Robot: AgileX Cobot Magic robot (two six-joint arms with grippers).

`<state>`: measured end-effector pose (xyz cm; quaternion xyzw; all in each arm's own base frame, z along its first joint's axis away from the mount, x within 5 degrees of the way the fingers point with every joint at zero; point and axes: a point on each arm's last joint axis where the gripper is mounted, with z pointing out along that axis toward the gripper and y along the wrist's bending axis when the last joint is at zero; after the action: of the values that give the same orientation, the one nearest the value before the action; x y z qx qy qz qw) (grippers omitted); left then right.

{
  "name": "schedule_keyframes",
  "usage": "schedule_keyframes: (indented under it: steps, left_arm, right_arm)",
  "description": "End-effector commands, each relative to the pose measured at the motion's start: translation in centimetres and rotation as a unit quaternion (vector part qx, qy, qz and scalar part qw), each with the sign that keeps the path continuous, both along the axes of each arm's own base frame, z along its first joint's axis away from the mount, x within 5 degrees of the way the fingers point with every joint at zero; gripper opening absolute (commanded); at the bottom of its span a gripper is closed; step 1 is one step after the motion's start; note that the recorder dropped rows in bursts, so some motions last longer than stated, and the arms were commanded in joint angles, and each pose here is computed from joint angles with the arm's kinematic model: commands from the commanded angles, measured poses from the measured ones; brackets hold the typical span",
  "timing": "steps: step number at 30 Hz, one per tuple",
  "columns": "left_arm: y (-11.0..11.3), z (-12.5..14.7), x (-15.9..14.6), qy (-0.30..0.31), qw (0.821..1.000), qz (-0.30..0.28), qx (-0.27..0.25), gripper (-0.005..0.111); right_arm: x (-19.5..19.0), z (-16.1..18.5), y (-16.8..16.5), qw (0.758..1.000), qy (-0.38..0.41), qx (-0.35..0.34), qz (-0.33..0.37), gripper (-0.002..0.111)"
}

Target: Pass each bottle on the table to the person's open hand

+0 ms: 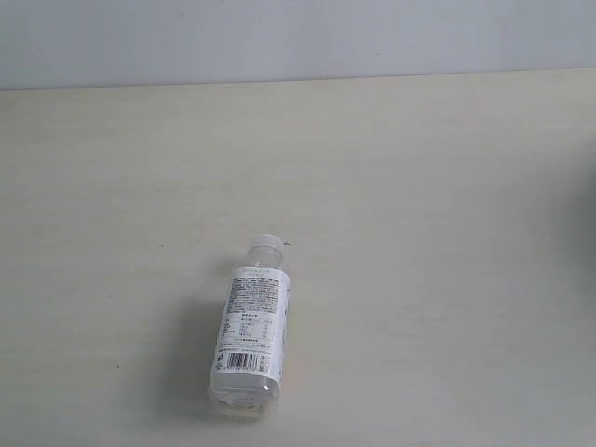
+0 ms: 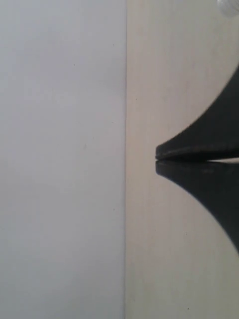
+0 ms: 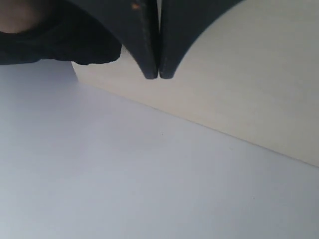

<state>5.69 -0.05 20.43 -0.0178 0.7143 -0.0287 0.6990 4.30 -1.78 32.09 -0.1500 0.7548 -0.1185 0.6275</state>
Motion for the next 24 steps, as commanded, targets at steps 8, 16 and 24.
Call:
schedule_keyframes:
  steps: [8,16,24]
  left_arm:
    - [-0.03,-0.06,-0.04,-0.002,1.000,-0.003,0.000,0.000]
    - [-0.03,-0.11,-0.05,0.001,1.000,-0.002,0.000,0.000]
    - [-0.03,-0.11,-0.05,0.001,1.000,-0.002,0.000,0.000]
  right_arm:
    - [-1.13,-4.18,-0.41,0.998,-0.057,-0.012,0.004,0.000]
    - [-1.10,-4.14,-0.30,0.998,-0.060,-0.009,0.013,0.000]
    - [-1.14,-4.58,-0.60,0.999,-0.035,-0.010,-0.003,0.000]
